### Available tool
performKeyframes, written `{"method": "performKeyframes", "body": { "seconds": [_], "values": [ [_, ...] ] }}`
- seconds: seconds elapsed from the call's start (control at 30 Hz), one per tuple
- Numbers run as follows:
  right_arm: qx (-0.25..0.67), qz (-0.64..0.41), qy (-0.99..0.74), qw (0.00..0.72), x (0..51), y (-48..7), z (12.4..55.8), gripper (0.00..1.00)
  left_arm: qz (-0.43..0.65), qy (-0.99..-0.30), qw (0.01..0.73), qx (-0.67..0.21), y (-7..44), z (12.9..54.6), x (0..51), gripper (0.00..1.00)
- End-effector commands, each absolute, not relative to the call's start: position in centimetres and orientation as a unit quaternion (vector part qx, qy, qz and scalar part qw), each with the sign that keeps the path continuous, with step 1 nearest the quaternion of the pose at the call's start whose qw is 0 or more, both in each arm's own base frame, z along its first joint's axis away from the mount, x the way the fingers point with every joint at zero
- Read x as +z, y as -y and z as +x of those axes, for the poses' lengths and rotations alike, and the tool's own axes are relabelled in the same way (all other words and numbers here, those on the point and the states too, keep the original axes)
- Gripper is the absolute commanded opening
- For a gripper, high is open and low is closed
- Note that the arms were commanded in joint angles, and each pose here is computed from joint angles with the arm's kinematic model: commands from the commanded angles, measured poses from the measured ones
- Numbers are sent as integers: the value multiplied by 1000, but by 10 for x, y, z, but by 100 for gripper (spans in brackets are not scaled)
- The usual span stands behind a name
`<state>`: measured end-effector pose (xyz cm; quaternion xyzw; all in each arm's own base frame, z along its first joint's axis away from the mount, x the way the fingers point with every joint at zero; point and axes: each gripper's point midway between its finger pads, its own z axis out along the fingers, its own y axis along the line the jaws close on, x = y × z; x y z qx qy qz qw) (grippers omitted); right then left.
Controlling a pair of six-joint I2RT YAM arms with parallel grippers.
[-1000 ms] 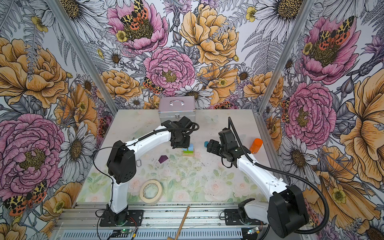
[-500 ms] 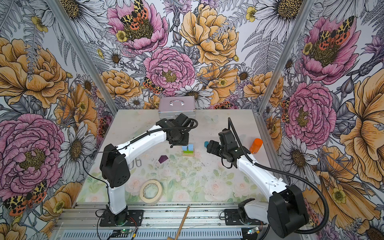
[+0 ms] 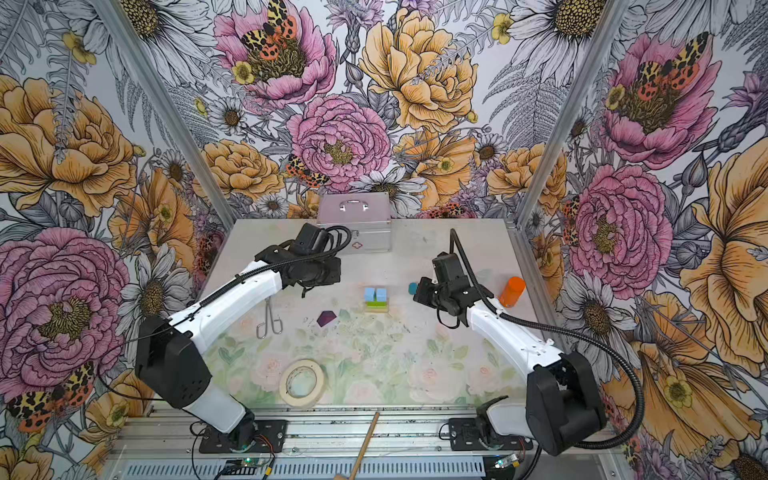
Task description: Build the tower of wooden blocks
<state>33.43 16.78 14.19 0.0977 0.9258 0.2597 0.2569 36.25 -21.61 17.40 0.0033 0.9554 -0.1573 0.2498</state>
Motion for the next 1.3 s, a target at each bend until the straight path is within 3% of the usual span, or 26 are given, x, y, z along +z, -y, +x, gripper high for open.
{"method": "performKeyframes", "body": {
  "seconds": [0.0, 0.5, 1.27],
  "values": [
    [294, 83, -914, 267, 154, -186, 350, 0, 48, -929, 275, -243, 249, 370, 185, 0],
    [325, 54, -918, 218, 129, -238, 370, 0, 46, -938, 207, -275, 263, 376, 123, 0],
    [314, 72, -925, 200, 106, -242, 373, 0, 40, -949, 155, -273, 277, 369, 82, 0]
  ]
}}
